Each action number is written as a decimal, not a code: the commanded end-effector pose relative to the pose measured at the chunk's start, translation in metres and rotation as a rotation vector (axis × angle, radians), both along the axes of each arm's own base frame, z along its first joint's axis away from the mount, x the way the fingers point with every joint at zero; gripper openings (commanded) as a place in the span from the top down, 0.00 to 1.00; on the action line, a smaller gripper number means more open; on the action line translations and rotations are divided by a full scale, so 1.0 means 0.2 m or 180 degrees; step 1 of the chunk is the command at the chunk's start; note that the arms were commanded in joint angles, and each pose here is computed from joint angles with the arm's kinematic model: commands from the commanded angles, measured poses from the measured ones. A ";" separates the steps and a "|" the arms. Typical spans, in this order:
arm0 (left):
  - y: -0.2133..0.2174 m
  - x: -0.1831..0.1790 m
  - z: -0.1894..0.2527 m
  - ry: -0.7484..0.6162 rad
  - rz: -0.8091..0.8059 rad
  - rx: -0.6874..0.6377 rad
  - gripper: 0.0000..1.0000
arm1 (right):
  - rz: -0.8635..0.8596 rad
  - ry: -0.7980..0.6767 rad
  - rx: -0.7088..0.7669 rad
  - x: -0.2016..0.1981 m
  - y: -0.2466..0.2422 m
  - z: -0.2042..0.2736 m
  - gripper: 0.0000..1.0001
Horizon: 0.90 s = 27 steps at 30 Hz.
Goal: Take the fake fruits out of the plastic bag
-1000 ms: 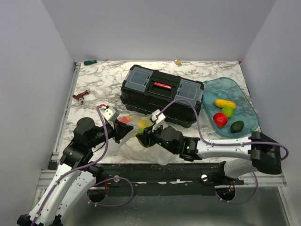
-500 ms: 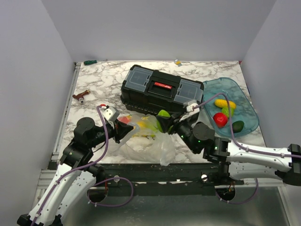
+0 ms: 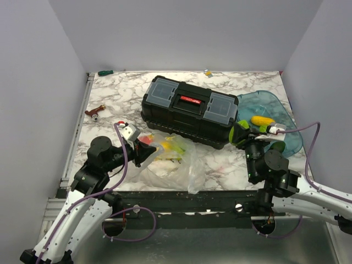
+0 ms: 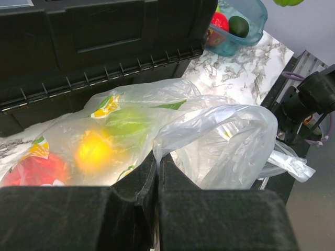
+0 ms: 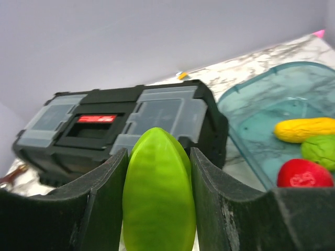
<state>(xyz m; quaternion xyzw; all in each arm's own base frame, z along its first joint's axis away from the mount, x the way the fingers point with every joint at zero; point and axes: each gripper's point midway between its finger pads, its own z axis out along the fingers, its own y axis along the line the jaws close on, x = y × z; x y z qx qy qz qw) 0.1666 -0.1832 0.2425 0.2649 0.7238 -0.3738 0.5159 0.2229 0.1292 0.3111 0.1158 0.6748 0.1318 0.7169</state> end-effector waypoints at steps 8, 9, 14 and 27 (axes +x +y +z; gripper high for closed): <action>0.00 0.00 0.04 -0.0063 -0.0002 -0.0028 1.00 | -0.1197 0.0519 -0.0334 0.15 -0.39 -0.19 0.91; 0.00 0.00 0.04 -0.0068 0.0003 -0.0030 1.00 | -0.1293 0.0578 -0.0332 0.18 -0.44 -0.21 0.91; 0.00 0.00 0.04 -0.0072 0.0010 -0.0030 1.00 | -0.1648 0.1102 -0.0246 0.30 -0.66 -0.41 0.91; 0.00 0.00 0.04 -0.0070 0.0012 -0.0023 1.00 | -0.2701 0.1835 0.0169 0.34 -1.09 -0.89 0.89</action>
